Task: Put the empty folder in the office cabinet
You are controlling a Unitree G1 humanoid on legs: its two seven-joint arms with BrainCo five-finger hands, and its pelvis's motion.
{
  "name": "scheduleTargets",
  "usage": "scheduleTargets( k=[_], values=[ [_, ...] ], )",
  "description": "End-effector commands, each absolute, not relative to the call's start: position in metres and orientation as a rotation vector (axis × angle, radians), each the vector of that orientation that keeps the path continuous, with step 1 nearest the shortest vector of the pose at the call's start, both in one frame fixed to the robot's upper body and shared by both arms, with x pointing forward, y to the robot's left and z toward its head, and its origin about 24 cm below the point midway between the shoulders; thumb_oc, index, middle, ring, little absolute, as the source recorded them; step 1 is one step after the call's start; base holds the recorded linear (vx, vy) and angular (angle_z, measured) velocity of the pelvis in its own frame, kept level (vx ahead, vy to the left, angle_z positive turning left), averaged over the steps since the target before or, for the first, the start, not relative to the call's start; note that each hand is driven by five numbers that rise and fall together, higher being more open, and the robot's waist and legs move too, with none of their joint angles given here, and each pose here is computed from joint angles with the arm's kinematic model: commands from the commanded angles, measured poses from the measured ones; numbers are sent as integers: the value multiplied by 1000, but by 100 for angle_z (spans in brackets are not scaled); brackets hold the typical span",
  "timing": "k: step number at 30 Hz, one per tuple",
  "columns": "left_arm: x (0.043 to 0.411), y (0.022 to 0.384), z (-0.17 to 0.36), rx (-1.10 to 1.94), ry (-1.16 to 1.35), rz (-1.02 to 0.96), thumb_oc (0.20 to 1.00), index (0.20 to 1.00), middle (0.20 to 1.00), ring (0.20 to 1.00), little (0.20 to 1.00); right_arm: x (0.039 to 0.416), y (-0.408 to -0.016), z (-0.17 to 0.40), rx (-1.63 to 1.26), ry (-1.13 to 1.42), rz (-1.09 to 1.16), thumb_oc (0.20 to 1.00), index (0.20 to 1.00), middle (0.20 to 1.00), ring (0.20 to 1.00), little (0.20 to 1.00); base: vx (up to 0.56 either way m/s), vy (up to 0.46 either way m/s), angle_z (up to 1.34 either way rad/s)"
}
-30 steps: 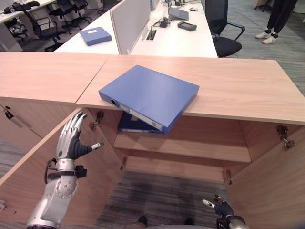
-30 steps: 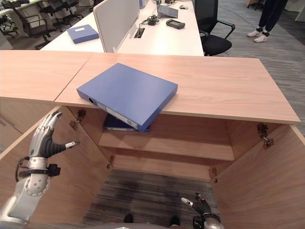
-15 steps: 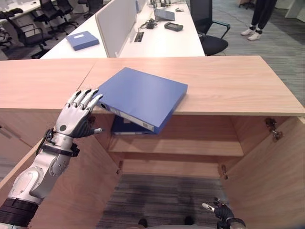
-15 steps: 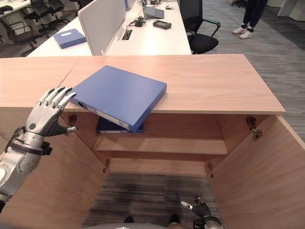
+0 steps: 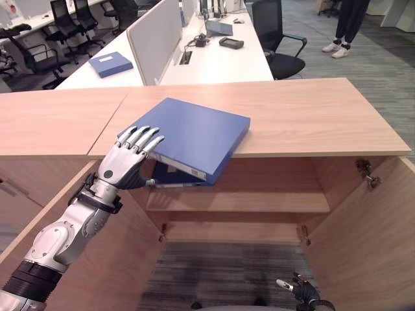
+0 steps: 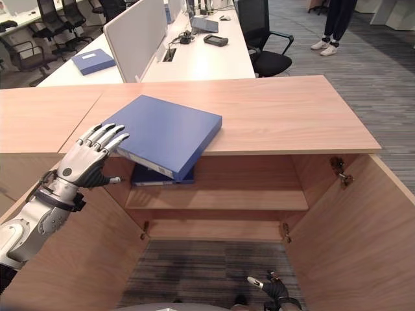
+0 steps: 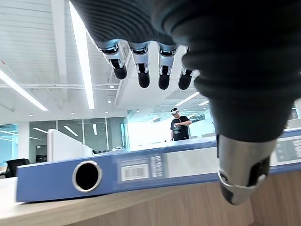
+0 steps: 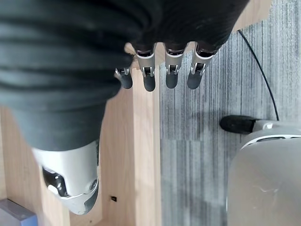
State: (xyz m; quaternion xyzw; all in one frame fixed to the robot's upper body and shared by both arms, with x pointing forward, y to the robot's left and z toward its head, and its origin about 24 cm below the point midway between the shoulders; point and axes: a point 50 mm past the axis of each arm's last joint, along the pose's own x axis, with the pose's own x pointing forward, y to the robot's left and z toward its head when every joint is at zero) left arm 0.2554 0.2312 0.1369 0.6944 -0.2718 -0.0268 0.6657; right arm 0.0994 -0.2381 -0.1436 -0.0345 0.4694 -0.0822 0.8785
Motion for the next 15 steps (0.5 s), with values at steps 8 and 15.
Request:
scheduleTargets(
  k=[8,15],
  values=[
    [283,217,175,1654,-768,-20,1000,1000,1000,1000,1000,122,-236,-139,-111,925,-151,1000,1000,1000,1000,1000,-7,5,-7],
    [295,202,172,1657,-786,-57,1000,1000,1000,1000,1000,120,-236,-141,-102,944,-164,1000,1000,1000,1000,1000,-13,0,0]
  ],
)
